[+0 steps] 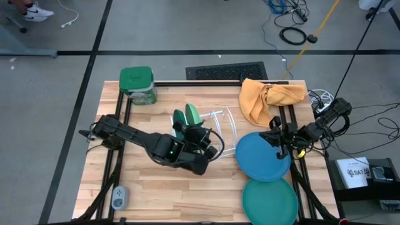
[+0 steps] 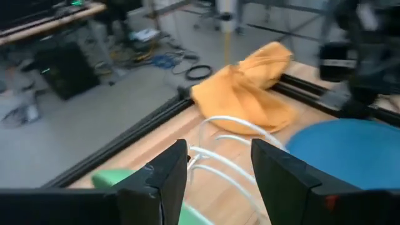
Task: Sort dishes
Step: Put the dark green plate in the dish rack
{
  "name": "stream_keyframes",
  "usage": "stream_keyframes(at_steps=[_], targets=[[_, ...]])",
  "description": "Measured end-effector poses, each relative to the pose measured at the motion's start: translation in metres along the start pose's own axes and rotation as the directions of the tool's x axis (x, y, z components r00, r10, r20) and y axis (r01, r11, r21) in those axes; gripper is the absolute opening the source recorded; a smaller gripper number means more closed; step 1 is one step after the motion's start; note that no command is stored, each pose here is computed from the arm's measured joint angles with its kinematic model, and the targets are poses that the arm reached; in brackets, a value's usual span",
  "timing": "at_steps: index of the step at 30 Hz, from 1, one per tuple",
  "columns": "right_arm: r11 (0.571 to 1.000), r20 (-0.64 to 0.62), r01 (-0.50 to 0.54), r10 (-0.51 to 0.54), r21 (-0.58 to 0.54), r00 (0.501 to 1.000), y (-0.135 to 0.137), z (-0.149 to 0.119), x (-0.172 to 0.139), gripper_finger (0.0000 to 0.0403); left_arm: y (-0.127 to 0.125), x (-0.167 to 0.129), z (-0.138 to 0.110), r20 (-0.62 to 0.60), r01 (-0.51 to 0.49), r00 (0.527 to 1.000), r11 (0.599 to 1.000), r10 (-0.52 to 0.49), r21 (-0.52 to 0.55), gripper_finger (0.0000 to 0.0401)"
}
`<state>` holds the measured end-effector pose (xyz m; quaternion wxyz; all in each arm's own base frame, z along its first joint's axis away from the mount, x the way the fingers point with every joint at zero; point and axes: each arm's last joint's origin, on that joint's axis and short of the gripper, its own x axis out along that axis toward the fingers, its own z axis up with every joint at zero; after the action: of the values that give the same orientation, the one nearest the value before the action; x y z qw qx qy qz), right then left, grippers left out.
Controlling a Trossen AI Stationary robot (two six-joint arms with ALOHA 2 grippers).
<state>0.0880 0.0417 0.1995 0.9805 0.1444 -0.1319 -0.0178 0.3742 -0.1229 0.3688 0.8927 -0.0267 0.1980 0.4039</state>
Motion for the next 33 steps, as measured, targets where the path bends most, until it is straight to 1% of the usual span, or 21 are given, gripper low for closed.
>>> stream_keyframes(at_steps=[1, 2, 3, 4, 6, 7, 9, 10, 12, 13, 15, 19, 21, 24, 27, 30, 33], targets=[[1.0, -0.001, -0.013, 0.013, 0.003, 1.0, 0.0, 0.0, 0.0, 0.0004, -0.003, -0.002, 0.004, -0.004, 0.046, 0.999, 0.999, -0.046, 0.022, 0.0178], [1.0, -0.003, -0.027, 0.027, 0.004, 1.0, 0.001, 0.0, 0.0, 0.0004, -0.007, -0.004, 0.007, -0.016, 0.119, 0.993, 0.992, -0.119, 0.045, 0.0178], [0.999, -0.006, -0.04, 0.04, 0.003, 0.999, 0.001, 0.0, 0.0, 0.0004, -0.014, -0.006, 0.01, -0.033, 0.219, 0.976, 0.973, -0.217, 0.07, 0.0178], [0.998, -0.008, -0.056, 0.056, 0.002, 0.998, 0.002, -0.001, 0.0, 0.0004, -0.02, -0.009, 0.013, -0.042, 0.327, 0.945, 0.941, -0.324, 0.091, 0.0178], [0.996, -0.01, -0.087, 0.087, 0.003, 0.996, 0.002, -0.001, 0.0, 0.0004, -0.038, -0.013, 0.017, -0.019, 0.516, 0.855, 0.848, -0.518, 0.118, 0.0178], [0.995, -0.012, -0.102, 0.102, 0.003, 0.995, 0.003, -0.001, 0.0, 0.0004, -0.048, -0.015, 0.018, 0.007, 0.58, 0.809, 0.801, -0.588, 0.147, 0.0178], [0.994, -0.013, -0.11, 0.11, 0.003, 0.994, 0.003, -0.001, 0.0, 0.0004, -0.069, -0.013, 0.01, 0.041, 0.641, 0.743, 0.727, -0.669, 0.244, 0.0178], [0.994, -0.014, -0.108, 0.108, 0.002, 0.994, 0.003, -0.001, 0.0, 0.0004, -0.079, -0.01, 0.003, 0.037, 0.645, 0.728, 0.702, -0.685, 0.302, 0.0178], [0.994, -0.014, -0.107, 0.107, 0.002, 0.994, 0.003, -0.001, 0.0, 0.0004, -0.098, 0.002, -0.02, -0.012, 0.637, 0.723, 0.659, -0.691, 0.399, 0.0178], [0.994, -0.015, -0.107, 0.107, 0.002, 0.994, 0.003, -0.001, 0.0, 0.0004, -0.106, 0.007, -0.032, -0.046, 0.639, 0.722, 0.639, -0.691, 0.428, 0.0178], [0.994, -0.014, -0.107, 0.107, 0.002, 0.994, 0.003, -0.001, 0.0, 0.0004, -0.12, 0.019, -0.053, -0.096, 0.646, 0.719, 0.612, -0.688, 0.456, 0.0178], [0.994, -0.016, -0.109, 0.109, 0.013, 0.994, 0.003, -0.001, 0.0, 0.0004, -0.139, 0.033, -0.074, -0.078, 0.649, 0.713, 0.613, -0.697, 0.451, 0.0178], [0.994, -0.015, -0.109, 0.109, 0.019, 0.994, 0.003, -0.001, 0.0, 0.0004, -0.147, 0.039, -0.084, -0.082, 0.65, 0.711, 0.608, -0.698, 0.456, 0.0178], [0.991, -0.017, -0.132, 0.132, 0.021, 0.991, 0.004, -0.001, 0.0, 0.0004, -0.154, 0.048, -0.098, -0.098, 0.65, 0.713, 0.603, -0.694, 0.462, 0.0178], [0.987, -0.017, -0.157, 0.158, 0.038, 0.987, 0.005, -0.001, 0.0, 0.0004, -0.16, 0.056, -0.106, -0.109, 0.652, 0.715, 0.601, -0.691, 0.463, 0.0178], [0.986, -0.012, -0.158, 0.159, 0.053, 0.987, 0.005, 0.0, 0.0, 0.0004, -0.17, 0.064, -0.116, -0.129, 0.652, 0.71, 0.577, -0.692, 0.492, 0.0178], [0.986, -0.01, -0.156, 0.157, 0.056, 0.988, 0.005, 0.0, 0.0, 0.0004, -0.18, 0.07, -0.121, -0.154, 0.656, 0.697, 0.537, -0.7, 0.53, 0.0178]])
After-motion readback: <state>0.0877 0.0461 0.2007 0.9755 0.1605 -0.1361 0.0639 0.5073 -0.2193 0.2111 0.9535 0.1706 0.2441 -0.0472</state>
